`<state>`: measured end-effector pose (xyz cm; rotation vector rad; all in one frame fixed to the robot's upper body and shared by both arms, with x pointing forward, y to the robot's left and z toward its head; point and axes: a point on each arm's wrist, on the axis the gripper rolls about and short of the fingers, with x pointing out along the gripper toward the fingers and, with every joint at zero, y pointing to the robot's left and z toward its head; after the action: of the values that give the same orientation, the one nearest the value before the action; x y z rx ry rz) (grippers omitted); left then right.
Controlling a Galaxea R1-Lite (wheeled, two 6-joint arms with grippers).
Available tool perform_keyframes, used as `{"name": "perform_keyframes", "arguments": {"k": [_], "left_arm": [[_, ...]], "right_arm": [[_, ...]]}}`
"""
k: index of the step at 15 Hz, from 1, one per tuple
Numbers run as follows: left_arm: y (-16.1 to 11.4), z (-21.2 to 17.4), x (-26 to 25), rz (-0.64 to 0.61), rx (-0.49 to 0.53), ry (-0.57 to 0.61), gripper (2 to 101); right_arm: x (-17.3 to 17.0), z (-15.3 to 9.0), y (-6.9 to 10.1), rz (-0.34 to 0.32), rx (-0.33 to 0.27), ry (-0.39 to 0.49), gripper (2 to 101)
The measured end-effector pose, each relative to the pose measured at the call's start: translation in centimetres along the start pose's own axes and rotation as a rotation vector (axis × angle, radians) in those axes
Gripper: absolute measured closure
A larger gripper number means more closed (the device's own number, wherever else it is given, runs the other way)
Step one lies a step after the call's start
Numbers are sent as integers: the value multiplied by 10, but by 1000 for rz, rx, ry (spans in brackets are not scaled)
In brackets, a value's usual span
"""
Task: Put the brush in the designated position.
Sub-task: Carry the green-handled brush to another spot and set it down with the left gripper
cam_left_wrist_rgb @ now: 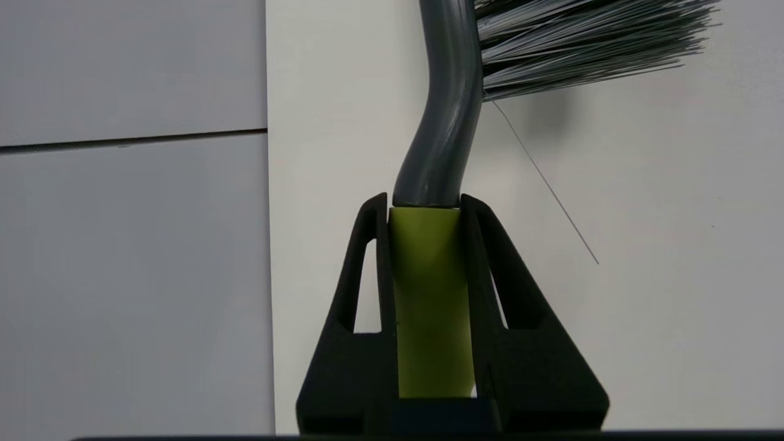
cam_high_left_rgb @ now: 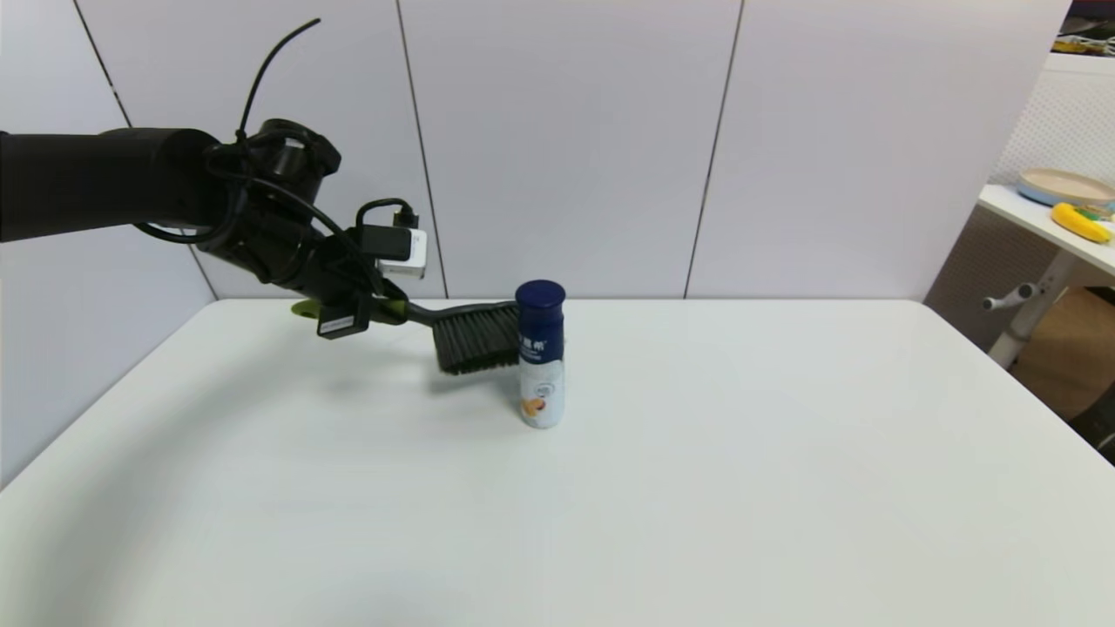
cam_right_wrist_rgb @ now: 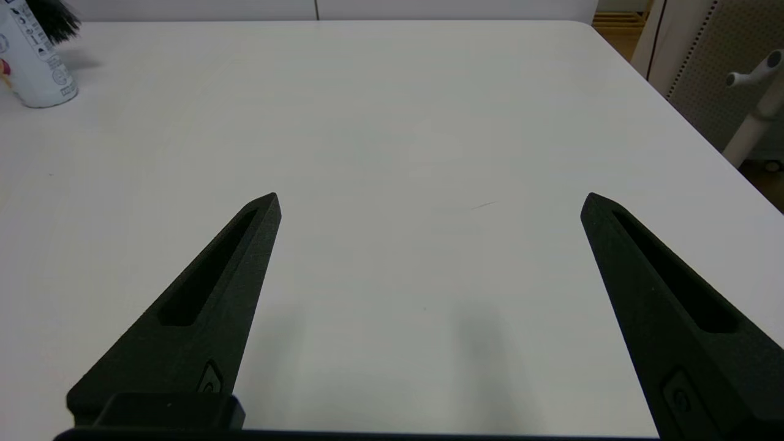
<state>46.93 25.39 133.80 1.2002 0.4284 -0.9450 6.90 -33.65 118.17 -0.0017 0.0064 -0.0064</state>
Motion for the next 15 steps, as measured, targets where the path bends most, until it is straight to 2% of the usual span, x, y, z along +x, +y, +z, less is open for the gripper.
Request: {"name": "perform_keyframes", "arguments": {"k": [8,12,15], "left_arm": [[29,-10,68,105,56,-126,828],[28,-3,106,147,98,-171,828],[22,6,121,133,112,-190,828]], "right_arm": [[0,0,0,0,0,0,52],[0,0,0,0,0,0,51],[0,0,0,0,0,0,50]]}}
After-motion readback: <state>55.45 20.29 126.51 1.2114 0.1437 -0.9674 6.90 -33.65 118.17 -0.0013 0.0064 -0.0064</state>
